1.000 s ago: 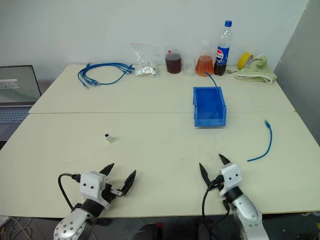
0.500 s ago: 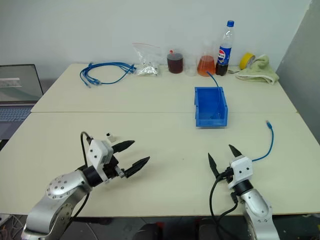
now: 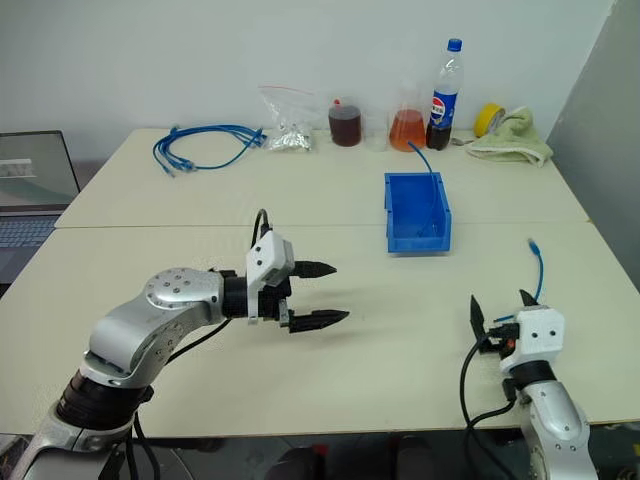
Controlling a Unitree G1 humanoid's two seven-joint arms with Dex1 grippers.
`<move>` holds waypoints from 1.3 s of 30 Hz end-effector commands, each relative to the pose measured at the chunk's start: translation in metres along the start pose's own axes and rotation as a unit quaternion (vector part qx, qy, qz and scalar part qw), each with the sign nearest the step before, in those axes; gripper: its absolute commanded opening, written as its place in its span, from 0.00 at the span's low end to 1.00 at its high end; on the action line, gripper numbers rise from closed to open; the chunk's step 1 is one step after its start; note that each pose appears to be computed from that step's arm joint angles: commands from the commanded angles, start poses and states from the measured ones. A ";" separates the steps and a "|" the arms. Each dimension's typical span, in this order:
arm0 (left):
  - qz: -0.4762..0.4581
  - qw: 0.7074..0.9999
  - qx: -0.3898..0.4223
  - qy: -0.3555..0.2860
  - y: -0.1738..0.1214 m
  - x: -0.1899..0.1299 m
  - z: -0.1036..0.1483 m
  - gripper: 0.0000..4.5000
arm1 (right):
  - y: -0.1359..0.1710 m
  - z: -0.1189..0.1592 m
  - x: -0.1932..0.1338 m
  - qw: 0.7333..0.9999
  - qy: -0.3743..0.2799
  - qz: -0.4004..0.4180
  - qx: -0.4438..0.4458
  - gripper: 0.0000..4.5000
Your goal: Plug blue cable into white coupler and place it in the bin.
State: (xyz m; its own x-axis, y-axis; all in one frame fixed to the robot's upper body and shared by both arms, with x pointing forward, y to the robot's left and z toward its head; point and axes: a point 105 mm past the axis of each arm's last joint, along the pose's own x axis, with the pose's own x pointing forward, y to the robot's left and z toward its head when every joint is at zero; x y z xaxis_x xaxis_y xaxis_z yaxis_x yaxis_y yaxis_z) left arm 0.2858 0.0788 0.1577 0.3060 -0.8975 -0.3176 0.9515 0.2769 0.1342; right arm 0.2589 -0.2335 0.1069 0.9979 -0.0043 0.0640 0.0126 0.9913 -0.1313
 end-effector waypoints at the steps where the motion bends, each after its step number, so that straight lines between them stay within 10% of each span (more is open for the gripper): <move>1: -0.007 1.000 0.025 0.016 -0.001 0.009 0.002 1.00 | -0.031 0.006 0.007 0.999 0.009 -0.052 -0.006 0.97; 18: -0.035 0.997 0.070 0.013 -0.005 0.027 0.027 1.00 | -0.096 -0.034 0.078 0.983 0.150 -0.095 0.044 0.97; 36: -0.033 0.997 0.064 0.021 -0.005 0.024 0.022 1.00 | -0.109 -0.023 0.090 0.987 0.146 -0.072 0.016 0.02; 39: -0.035 0.997 0.060 0.021 -0.006 0.023 0.020 1.00 | -0.103 -0.011 0.087 0.990 0.136 -0.028 -0.013 0.00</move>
State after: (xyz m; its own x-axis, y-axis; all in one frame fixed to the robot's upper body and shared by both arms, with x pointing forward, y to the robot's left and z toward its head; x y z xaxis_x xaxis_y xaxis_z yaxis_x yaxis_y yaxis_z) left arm 0.2896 0.0496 0.1598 0.2403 -0.8897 -0.3881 0.9665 0.1821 0.1810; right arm 0.3455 -0.3406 0.0897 0.9536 -0.1523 -0.2599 0.1284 0.9860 -0.1066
